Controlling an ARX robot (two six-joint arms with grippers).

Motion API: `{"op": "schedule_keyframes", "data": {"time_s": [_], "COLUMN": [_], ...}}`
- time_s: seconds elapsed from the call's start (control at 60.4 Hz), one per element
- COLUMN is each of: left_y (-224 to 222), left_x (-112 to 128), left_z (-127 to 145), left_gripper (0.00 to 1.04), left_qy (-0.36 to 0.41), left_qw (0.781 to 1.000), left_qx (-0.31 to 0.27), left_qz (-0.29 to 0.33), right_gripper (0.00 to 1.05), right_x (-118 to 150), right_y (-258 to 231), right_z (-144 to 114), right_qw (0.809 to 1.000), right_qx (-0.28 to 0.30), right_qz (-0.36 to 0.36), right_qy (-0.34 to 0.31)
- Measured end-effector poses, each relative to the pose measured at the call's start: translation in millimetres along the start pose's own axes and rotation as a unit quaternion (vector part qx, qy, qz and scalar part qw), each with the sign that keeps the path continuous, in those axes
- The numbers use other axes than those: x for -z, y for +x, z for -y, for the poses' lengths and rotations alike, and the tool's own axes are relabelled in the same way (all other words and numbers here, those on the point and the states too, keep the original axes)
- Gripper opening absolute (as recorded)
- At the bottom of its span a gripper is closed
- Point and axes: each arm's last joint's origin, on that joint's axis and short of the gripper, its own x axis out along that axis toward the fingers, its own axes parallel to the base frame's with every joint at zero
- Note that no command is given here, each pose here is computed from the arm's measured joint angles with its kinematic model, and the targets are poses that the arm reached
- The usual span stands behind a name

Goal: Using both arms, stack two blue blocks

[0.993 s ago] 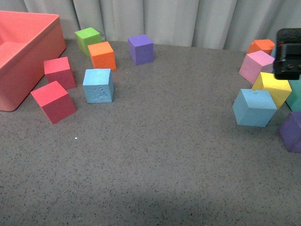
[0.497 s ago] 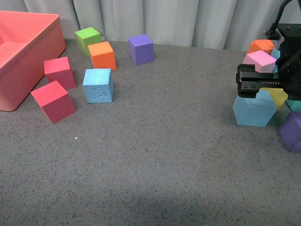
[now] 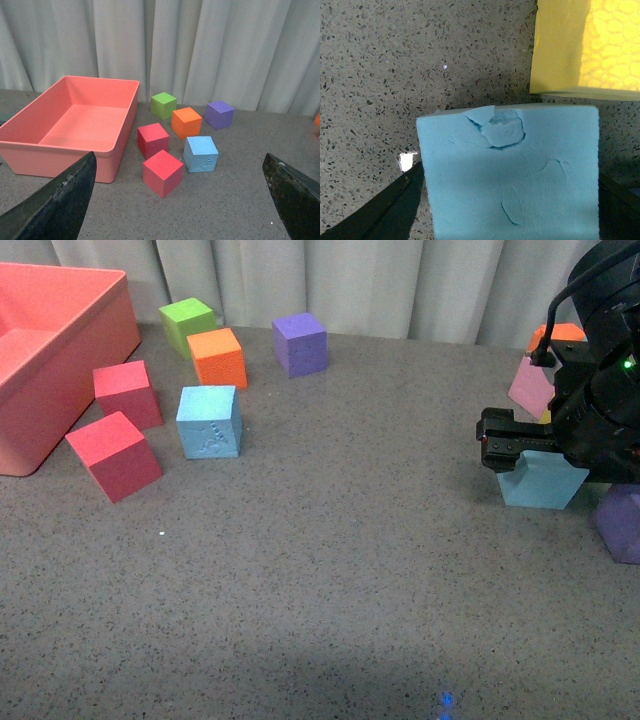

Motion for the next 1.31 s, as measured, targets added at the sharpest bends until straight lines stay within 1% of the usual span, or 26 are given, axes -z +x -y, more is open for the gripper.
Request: {"op": "schedule_keyframes", "data": {"time_s": [0.199,0.315,0.447,0.497,0.579,0.728,0.828,0.977,1.192,1.308], "left_y": [0,0,0,0,0,0,0,0,0,0], "left_x": [0,0,0,0,0,0,0,0,0,0], "left_z": [0,0,0,0,0,0,0,0,0,0], "left_gripper": [0.98,0.98,0.98,0.98,0.98,0.98,0.98,0.98,0.98,0.98], "left_qy": [0.0,0.0,0.0,0.0,0.0,0.0,0.0,0.0,0.0,0.0], "left_qw": [1.0,1.0,1.0,1.0,1.0,1.0,1.0,1.0,1.0,1.0], "left_qx": [0.0,0.0,0.0,0.0,0.0,0.0,0.0,0.0,0.0,0.0], "left_qz": [0.0,0.0,0.0,0.0,0.0,0.0,0.0,0.0,0.0,0.0], "right_gripper": [0.6,0.51,0.49,0.48,0.48,0.48,0.48,0.48,0.48,0.48], "right_x": [-1,-1,-1,-2,-1,-2,-9,-18,-21,-20], "right_y": [4,3,3,1,-3,-9,-13,-12,-1,0], "right_z": [0,0,-3,-7,-14,-38,-57,-101,-131,-140], "right_qw": [1.0,1.0,1.0,1.0,0.999,0.999,0.998,0.995,0.995,0.995], "right_qx": [0.004,0.006,-0.003,-0.021,-0.031,-0.048,-0.062,-0.086,-0.095,-0.092], "right_qz": [-0.005,-0.004,0.001,0.006,0.006,0.008,0.017,0.017,0.007,0.004], "right_qy": [-0.001,-0.001,-0.002,-0.002,-0.006,-0.02,-0.029,-0.044,-0.044,-0.045]}}
